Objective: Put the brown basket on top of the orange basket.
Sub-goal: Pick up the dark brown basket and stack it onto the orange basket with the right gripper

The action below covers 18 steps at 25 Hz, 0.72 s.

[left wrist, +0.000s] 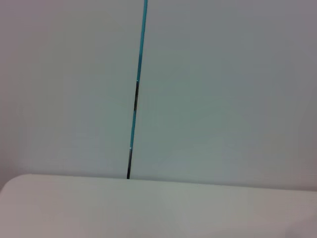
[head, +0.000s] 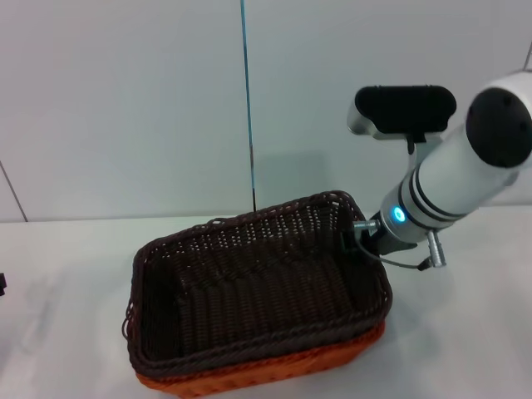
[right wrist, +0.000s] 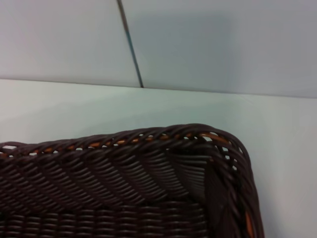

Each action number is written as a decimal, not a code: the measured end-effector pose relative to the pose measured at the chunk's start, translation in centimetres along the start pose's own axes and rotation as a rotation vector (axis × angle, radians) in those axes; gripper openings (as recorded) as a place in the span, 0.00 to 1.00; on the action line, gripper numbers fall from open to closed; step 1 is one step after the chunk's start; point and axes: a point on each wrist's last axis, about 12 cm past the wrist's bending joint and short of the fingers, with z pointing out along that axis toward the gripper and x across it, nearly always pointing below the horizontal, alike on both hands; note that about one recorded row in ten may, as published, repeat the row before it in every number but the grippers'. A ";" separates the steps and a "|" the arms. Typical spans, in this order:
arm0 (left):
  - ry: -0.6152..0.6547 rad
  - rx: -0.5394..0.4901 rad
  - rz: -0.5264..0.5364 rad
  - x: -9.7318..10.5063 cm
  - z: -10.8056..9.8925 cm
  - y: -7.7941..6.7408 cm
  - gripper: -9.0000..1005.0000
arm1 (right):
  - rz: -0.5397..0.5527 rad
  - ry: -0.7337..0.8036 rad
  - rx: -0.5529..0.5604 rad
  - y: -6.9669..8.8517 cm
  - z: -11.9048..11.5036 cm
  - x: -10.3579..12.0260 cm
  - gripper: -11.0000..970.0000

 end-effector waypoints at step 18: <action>0.006 0.005 -0.020 1.0 0.1 -0.8 0.93 | -0.005 0.076 0.002 1.7 0.2 -1.1 0.14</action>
